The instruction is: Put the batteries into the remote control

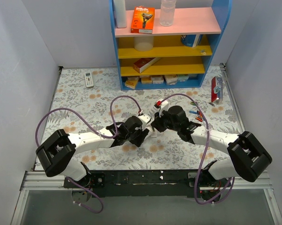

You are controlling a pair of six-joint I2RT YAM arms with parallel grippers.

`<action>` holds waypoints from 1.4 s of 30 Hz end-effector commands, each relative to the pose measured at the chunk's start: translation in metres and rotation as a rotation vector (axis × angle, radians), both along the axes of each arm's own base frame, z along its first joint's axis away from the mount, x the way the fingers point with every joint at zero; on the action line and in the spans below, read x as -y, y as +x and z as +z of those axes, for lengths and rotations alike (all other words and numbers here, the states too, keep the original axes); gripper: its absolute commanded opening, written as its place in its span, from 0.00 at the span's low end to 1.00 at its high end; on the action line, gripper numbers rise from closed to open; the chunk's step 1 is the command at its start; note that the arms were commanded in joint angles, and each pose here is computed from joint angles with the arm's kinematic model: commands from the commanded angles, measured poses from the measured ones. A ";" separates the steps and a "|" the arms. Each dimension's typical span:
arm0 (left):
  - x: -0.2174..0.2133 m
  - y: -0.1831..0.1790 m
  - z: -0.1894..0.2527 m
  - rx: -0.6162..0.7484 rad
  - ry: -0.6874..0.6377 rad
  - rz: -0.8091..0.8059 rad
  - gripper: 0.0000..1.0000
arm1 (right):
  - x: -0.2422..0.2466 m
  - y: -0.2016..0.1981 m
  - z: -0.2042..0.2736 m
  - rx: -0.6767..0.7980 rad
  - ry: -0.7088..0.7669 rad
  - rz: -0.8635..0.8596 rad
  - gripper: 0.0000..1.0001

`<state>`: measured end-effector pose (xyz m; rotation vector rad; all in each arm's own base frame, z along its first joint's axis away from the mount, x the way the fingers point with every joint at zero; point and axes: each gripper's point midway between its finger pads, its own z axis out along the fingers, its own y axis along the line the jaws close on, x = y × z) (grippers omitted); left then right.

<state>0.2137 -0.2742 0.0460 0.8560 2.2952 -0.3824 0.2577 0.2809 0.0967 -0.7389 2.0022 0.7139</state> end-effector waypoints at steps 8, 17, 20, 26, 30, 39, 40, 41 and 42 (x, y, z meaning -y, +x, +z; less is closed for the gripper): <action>-0.011 -0.001 -0.015 -0.016 0.079 0.021 0.39 | -0.019 0.010 0.007 0.040 0.074 0.033 0.01; -0.008 -0.003 -0.018 -0.021 0.074 -0.005 0.38 | -0.027 0.015 0.004 0.043 0.098 0.043 0.01; -0.004 -0.003 -0.014 -0.012 0.046 -0.014 0.38 | -0.028 0.017 -0.002 0.042 0.090 0.042 0.01; -0.001 -0.003 -0.015 -0.015 0.038 -0.024 0.38 | -0.032 0.015 -0.012 0.026 0.087 0.063 0.01; -0.001 -0.002 -0.014 -0.009 0.035 -0.019 0.38 | -0.031 0.011 -0.019 0.008 0.077 0.073 0.01; -0.004 0.003 -0.016 -0.001 0.058 0.009 0.33 | -0.021 0.001 -0.036 -0.044 0.013 0.083 0.01; -0.004 0.003 -0.017 -0.002 0.061 0.012 0.33 | -0.021 0.001 -0.035 -0.043 0.009 0.085 0.01; -0.005 0.002 -0.018 -0.005 0.065 0.012 0.33 | -0.020 0.000 -0.037 -0.049 -0.003 0.088 0.01; -0.004 0.004 -0.016 -0.001 0.060 0.017 0.33 | -0.019 -0.001 -0.040 -0.058 -0.016 0.088 0.01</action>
